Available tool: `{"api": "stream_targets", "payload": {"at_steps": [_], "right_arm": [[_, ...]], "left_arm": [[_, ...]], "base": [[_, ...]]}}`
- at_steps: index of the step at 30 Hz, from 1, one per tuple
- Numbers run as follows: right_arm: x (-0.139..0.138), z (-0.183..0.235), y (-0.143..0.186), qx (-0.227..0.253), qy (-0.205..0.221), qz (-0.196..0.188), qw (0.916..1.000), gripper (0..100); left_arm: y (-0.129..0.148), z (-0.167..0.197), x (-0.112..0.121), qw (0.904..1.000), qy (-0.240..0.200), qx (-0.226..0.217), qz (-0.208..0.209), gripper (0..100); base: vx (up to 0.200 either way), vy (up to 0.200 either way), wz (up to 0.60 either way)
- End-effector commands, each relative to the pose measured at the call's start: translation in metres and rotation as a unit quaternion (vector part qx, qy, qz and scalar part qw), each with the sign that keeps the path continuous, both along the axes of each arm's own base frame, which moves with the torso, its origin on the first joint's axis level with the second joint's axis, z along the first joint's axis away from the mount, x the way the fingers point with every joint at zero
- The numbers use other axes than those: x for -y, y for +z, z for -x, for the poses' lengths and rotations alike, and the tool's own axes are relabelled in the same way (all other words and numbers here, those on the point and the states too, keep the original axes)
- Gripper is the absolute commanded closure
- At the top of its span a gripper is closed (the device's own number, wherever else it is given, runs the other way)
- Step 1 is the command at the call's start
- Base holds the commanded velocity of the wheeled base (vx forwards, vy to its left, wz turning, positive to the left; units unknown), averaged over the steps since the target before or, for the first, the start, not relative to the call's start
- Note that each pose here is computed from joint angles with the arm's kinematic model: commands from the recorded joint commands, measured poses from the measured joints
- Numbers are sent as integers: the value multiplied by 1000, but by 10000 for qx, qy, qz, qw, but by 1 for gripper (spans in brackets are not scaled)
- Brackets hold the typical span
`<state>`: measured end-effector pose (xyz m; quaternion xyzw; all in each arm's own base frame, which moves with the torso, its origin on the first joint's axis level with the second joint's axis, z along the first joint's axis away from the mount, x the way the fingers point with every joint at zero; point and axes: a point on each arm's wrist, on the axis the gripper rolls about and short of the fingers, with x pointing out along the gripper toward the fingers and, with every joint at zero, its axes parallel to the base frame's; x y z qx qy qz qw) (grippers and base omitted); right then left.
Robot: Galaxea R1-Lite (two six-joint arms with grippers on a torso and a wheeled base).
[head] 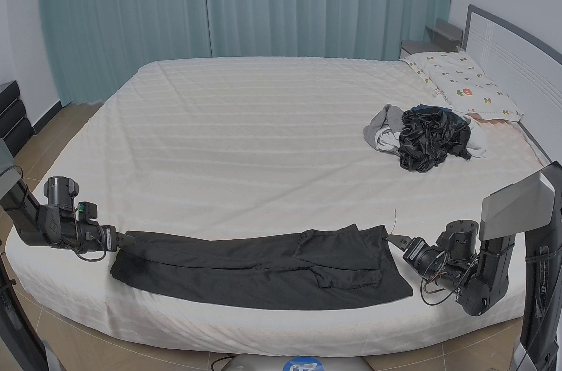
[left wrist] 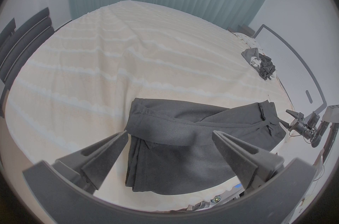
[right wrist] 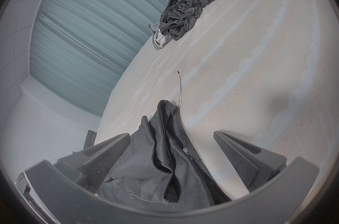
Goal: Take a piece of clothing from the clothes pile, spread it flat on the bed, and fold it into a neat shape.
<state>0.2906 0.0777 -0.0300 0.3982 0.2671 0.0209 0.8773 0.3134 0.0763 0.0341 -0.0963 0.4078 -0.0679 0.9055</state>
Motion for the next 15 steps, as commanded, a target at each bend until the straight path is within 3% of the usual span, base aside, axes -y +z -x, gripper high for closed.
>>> {"api": "stream_targets", "payload": {"at_steps": [1, 11, 15], "right_arm": [[0, 0, 0, 50, 7, -14, 10000, 0], [-1, 0, 0, 50, 22, -14, 10000, 0], [-1, 0, 0, 43, 22, -12, 10000, 0]], "left_arm": [[-5, -1, 2, 9998, -62, -62, 173, 0], [-17, -9, -3, 9991, -98, -132, 385, 0], [-32, -15, -22, 9986, 74, -204, 484, 0]], "base": [[0, 0, 0], [0, 0, 0], [0, 0, 0]]}}
